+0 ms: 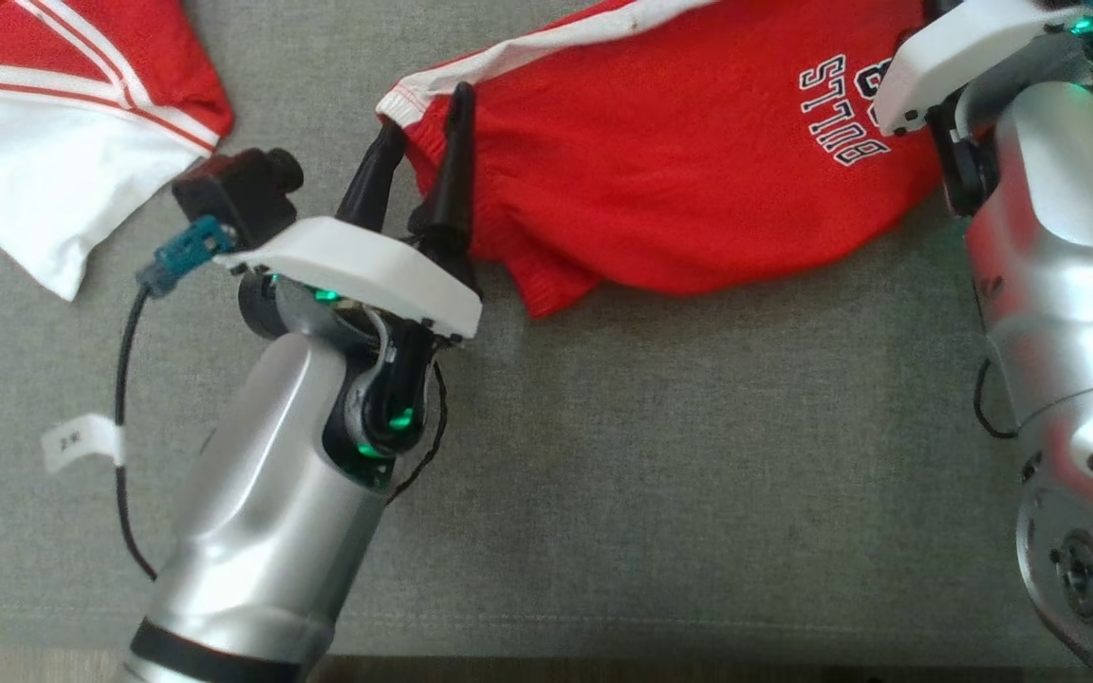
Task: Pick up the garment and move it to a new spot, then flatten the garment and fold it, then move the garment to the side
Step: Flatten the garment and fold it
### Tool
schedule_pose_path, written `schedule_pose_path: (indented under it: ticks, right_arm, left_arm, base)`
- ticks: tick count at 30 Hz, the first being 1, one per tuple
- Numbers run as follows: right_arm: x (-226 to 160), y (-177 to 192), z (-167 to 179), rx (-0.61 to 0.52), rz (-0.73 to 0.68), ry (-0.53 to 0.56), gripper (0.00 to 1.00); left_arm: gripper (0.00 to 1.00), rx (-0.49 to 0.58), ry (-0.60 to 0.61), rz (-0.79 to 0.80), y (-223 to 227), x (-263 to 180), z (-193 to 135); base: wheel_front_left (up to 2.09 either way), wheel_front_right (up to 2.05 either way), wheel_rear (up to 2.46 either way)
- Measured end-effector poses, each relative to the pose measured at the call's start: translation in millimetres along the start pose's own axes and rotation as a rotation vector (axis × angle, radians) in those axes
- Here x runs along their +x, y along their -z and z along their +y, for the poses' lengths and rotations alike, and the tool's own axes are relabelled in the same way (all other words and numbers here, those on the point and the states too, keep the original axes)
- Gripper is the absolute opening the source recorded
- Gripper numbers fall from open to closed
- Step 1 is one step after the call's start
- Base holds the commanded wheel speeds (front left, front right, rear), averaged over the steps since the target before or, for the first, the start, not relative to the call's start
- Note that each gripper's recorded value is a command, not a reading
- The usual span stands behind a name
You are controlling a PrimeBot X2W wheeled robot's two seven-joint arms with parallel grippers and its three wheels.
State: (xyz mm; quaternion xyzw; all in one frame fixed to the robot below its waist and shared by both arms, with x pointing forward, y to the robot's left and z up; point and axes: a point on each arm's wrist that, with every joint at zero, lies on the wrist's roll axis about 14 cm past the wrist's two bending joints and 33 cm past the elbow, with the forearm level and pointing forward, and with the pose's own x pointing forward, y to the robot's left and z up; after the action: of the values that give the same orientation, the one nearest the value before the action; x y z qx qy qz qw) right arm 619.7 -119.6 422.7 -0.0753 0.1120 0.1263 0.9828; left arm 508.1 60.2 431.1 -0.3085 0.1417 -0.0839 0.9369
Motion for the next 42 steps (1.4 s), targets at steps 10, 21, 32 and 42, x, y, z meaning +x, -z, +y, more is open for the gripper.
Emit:
schedule_pose_path:
  ticks: [10, 21, 32, 42]
  right_arm:
    - [-15, -10, -21, -0.043, 0.008, 0.029, 1.0]
    - [-52, -2, -34, 0.004, 0.162, 0.058, 1.0]
    - [-75, 50, -15, 0.059, 0.419, 0.016, 1.0]
    - [-75, 73, -8, 0.107, 0.558, -0.01, 1.0]
  left_arm:
    - [1.0, 0.245, 0.078, -0.161, -35, -25, -17]
    - [1.0, 0.338, 0.043, -0.247, -54, -78, -18]
    - [1.0, 0.323, -0.07, -0.259, -57, -113, 9]
    - [1.0, 0.33, -0.117, -0.284, -66, -123, 22]
  base:
    - [0.0, 0.0, 0.0]
    - [0.0, 0.0, 0.0]
    - [0.0, 0.0, 0.0]
    - [0.0, 0.0, 0.0]
